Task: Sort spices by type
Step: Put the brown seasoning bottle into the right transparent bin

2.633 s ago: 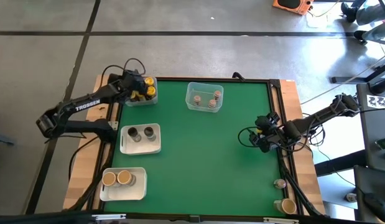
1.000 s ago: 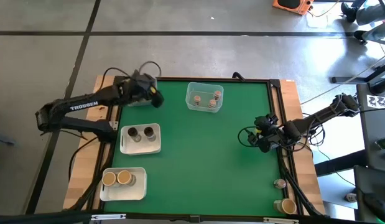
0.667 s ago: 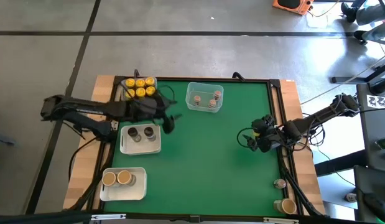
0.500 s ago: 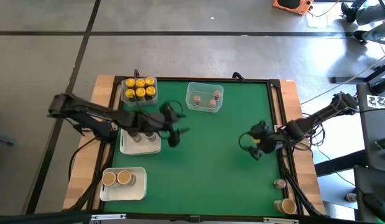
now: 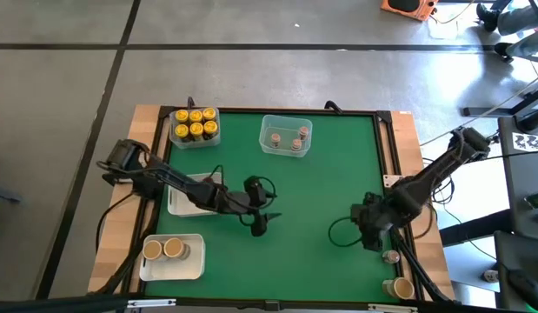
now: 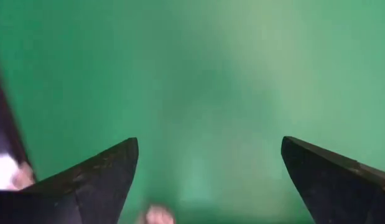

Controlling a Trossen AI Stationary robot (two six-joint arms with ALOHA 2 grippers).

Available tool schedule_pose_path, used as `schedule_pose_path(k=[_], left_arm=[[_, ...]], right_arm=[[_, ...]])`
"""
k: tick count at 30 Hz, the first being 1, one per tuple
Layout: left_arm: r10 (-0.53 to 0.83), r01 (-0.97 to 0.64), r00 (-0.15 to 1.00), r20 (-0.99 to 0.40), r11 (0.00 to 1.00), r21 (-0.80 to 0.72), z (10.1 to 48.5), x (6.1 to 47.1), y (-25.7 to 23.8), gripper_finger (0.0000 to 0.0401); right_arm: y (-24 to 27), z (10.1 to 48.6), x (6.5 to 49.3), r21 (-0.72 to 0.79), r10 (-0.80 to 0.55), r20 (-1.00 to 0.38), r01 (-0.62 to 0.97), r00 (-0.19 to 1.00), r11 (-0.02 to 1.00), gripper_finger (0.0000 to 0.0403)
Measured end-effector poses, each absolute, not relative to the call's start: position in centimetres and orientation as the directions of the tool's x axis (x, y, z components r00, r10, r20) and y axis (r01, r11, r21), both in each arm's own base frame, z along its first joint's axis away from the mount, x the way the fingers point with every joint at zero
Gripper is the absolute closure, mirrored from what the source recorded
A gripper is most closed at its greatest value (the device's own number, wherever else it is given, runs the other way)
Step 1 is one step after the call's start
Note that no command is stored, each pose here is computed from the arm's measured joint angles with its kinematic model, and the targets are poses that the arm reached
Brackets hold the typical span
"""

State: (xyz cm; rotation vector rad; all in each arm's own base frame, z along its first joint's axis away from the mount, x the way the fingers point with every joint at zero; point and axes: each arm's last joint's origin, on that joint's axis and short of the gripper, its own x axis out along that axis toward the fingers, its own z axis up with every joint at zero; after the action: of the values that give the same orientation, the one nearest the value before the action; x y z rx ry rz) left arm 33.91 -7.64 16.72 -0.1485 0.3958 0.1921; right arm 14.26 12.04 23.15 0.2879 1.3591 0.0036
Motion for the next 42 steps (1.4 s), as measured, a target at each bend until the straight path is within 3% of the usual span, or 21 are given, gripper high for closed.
schedule_pose_path(k=[5, 11, 18, 27, 31, 39, 42], left_arm=[[0.15, -0.228, 0.894, -0.421, 0.964, -0.14, 15.6, 34.1, -8.1, 0.01], [0.14, -0.216, 0.899, -0.415, 0.966, -0.142, 15.5, 34.0, -8.5, 0.01], [0.134, -0.206, 0.903, -0.409, 0.969, -0.137, 15.6, 34.0, -8.8, 0.01], [0.146, -0.213, 0.901, -0.409, 0.969, -0.122, 15.6, 34.0, -8.7, 0.01], [0.147, -0.214, 0.901, -0.408, 0.969, -0.122, 15.6, 34.0, -8.7, 0.01], [0.147, -0.215, 0.901, -0.408, 0.969, -0.125, 15.6, 34.0, -8.7, 0.01], [0.147, -0.215, 0.901, -0.408, 0.969, -0.125, 15.6, 34.0, -8.7, 0.01]], right_arm=[[13.4, 21.5, 14.2, 0.161, 0.181, -0.98, 0.193, -0.087, 0.968, 0.0011], [15.2, 20.0, 14.0, 0.177, 0.24, -0.933, 0.239, -0.269, 0.955, 0.0011], [18.3, 18.9, 12.5, 0.202, 0.256, -0.92, 0.2, -0.298, 0.959, 0.0011], [20.4, 17.0, 10.0, 0.103, 0.127, -0.928, 0.085, -0.351, 0.991, 0.0016], [20.7, 16.8, 10.1, 0.106, 0.126, -0.932, 0.078, -0.339, 0.991, 0.0061], [20.5, 16.7, 10.2, 0.071, 0.088, -0.953, 0.07, -0.289, 0.995, 0.0216], [20.3, 16.7, 10.6, 0.068, 0.092, -0.952, 0.091, -0.291, 0.993, 0.0227]])
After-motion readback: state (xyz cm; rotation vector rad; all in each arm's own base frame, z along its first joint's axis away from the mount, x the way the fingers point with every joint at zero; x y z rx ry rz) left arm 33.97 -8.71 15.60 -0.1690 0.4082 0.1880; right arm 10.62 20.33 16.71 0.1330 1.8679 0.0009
